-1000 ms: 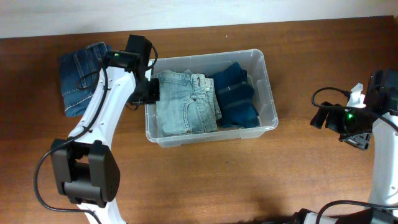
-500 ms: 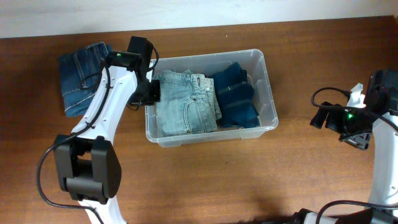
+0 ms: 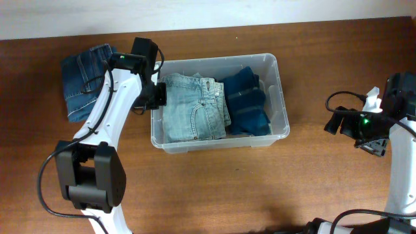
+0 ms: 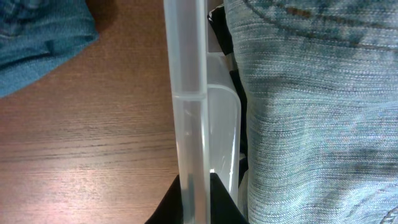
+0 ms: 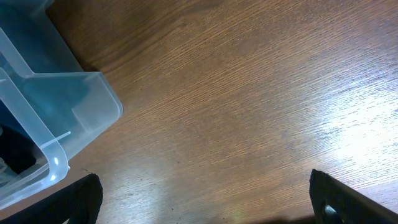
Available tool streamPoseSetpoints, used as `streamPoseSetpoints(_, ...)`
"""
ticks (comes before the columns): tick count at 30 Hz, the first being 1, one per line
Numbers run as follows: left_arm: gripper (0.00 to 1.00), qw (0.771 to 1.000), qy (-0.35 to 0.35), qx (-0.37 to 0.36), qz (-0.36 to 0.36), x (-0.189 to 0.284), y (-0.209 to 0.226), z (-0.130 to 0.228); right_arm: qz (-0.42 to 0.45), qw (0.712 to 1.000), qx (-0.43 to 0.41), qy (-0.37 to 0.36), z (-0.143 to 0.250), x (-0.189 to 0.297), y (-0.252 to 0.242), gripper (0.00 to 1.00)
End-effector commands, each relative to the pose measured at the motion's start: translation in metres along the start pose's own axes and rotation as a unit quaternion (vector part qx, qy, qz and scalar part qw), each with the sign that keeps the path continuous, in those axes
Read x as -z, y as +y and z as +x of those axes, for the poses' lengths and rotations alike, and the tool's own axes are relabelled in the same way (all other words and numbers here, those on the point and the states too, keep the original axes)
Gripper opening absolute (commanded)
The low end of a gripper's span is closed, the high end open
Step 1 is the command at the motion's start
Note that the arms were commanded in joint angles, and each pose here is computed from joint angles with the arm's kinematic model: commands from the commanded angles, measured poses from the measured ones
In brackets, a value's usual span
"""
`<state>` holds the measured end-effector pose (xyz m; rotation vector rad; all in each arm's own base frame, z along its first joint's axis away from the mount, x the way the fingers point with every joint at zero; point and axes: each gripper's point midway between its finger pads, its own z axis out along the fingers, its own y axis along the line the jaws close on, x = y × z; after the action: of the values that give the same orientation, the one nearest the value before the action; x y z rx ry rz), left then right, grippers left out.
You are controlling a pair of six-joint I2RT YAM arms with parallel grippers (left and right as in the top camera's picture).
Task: Pack container
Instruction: 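Press the light denim garment down along the bin's left wall, then release the garment and lift the left gripper out to the left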
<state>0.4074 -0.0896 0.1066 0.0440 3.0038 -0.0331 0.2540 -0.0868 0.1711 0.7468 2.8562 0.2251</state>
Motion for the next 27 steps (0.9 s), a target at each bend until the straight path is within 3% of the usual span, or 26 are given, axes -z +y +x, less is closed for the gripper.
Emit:
streamPoseSetpoints(1,0.02,0.998,0.003,-0.058,-0.001,-0.006,0.000,-0.001,0.002,1.000,-0.006,0.000,0.000,0.000,-0.002,0.98)
streamPoseSetpoints(17,0.03,0.998,-0.002,-0.056,0.002,-0.006,-0.001,-0.003,0.002,1.000,-0.006,0.000,0.000,0.000,-0.002,0.98)
streamPoseSetpoints(21,0.36,0.998,-0.003,-0.056,0.002,-0.005,-0.001,-0.003,0.002,1.000,-0.006,0.000,0.000,0.000,-0.002,0.98)
streamPoseSetpoints(27,0.43,0.998,-0.017,-0.056,0.004,0.011,-0.003,-0.012,0.002,1.000,-0.006,0.000,0.000,0.000,-0.002,0.98)
